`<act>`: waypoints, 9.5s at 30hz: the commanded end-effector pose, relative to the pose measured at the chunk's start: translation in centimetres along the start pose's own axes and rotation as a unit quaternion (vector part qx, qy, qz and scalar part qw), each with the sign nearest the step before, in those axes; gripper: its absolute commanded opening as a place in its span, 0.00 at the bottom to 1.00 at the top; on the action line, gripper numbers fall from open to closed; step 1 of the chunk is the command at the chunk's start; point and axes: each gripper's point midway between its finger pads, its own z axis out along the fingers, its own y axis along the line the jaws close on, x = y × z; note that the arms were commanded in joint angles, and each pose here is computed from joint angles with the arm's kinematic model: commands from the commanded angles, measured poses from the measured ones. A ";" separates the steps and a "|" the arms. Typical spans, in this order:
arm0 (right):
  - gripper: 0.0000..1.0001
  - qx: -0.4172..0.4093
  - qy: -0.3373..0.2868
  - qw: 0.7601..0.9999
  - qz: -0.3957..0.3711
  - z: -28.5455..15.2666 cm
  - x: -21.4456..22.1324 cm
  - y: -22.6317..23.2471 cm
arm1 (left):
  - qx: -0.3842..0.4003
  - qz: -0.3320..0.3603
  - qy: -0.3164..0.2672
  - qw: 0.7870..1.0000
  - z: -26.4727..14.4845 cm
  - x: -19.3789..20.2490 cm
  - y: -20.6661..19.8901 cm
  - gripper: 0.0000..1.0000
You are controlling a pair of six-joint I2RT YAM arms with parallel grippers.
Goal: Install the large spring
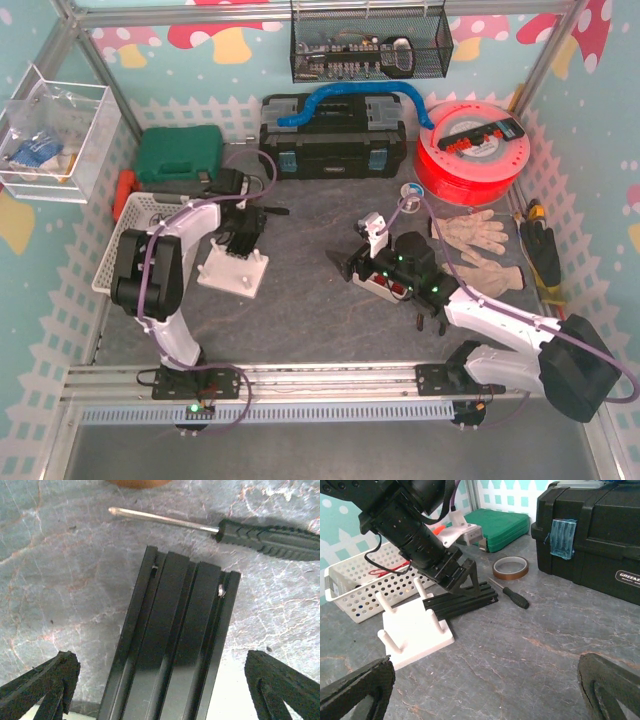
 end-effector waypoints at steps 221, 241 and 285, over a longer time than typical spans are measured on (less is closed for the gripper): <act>0.10 0.038 0.063 0.954 -0.290 -2.8 -2.1 -2.6 | 0.384 0.065 -0.338 0.857 -19.9 6.3 -20.0 0.61; 0.09 -0.009 -0.022 0.954 -0.300 -1.3 -0.9 2.2 | 0.440 0.111 -0.202 0.868 -20.5 8.9 -24.8 0.61; 0.89 0.007 0.005 0.967 -0.256 -0.9 0.5 2.5 | 0.310 0.066 -0.176 0.932 -18.6 6.2 -21.0 0.00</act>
